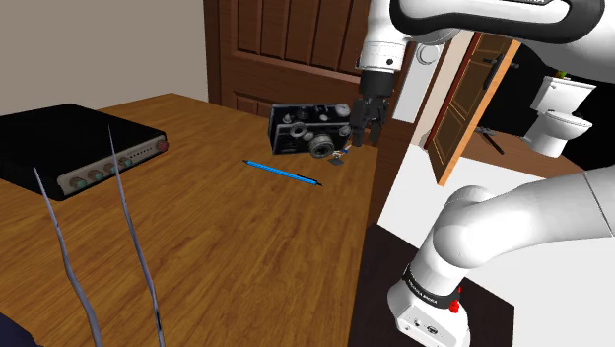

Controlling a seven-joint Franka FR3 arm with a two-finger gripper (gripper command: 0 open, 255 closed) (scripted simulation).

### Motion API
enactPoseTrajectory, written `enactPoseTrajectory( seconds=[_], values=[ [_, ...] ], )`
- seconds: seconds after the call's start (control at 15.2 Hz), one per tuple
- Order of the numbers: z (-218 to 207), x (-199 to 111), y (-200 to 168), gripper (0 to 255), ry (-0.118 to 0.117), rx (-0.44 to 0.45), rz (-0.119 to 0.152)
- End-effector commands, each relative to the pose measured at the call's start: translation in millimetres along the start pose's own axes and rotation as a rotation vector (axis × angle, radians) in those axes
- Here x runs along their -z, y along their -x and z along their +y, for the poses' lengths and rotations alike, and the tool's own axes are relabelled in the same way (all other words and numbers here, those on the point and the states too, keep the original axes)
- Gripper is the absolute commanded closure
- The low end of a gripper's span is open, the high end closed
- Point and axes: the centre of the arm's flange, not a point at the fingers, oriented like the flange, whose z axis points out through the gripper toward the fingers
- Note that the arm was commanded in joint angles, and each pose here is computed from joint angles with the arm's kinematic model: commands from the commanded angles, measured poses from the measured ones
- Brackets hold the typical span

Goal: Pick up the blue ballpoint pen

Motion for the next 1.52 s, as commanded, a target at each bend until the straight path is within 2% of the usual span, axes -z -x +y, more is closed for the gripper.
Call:
enactPoseTrajectory(
  seconds=[0.0,0.66,1.25,1.45],
  values=[
    [0.0,0.0,0.0,0,0.0,0.0,0.0],
    [-104.3,-5.8,-62.7,0,0.013,0.201,0.115],
    [-207.3,-7.0,-100.6,0,0.025,0.383,0.219],
    [-209.8,-17.4,-103.1,0,0.025,0.389,0.222]
  ],
)
